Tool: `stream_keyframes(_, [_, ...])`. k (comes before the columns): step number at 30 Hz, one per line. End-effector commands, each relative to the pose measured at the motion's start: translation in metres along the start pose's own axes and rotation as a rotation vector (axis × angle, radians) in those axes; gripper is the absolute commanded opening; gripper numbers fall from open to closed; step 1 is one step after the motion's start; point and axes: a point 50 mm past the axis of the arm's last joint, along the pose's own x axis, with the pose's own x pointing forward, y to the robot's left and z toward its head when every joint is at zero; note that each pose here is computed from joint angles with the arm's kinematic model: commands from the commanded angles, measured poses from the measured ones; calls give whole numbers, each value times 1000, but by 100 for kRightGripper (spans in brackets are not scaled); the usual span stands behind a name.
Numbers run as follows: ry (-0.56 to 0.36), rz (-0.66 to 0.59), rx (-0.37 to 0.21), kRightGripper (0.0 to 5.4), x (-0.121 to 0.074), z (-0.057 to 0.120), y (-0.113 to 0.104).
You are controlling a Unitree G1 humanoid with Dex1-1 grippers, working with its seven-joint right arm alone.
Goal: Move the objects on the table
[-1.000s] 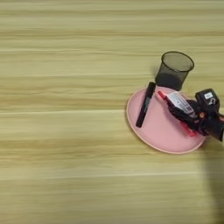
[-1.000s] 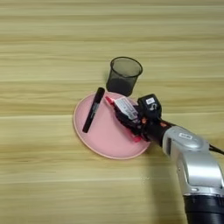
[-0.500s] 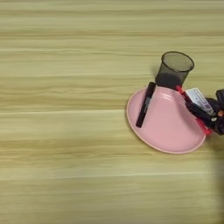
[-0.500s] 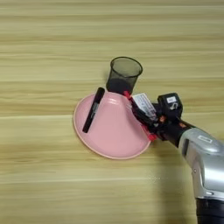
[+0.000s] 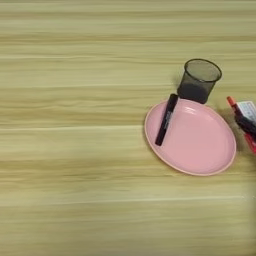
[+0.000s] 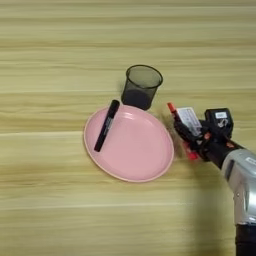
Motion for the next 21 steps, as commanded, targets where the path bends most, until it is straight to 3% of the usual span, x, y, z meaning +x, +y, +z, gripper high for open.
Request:
stream_keyframes(1, [-121, -74, -86, 269, -1, 37, -21])
stream_keyframes(7, [-100, -106, -73, 269, 4, 30, -34])
stream_keyframes(12, [-45, -122, -49, 269, 14, 14, -42])
stream_keyframes(21, [-9, -107, -79, 269, 26, 0, -40])
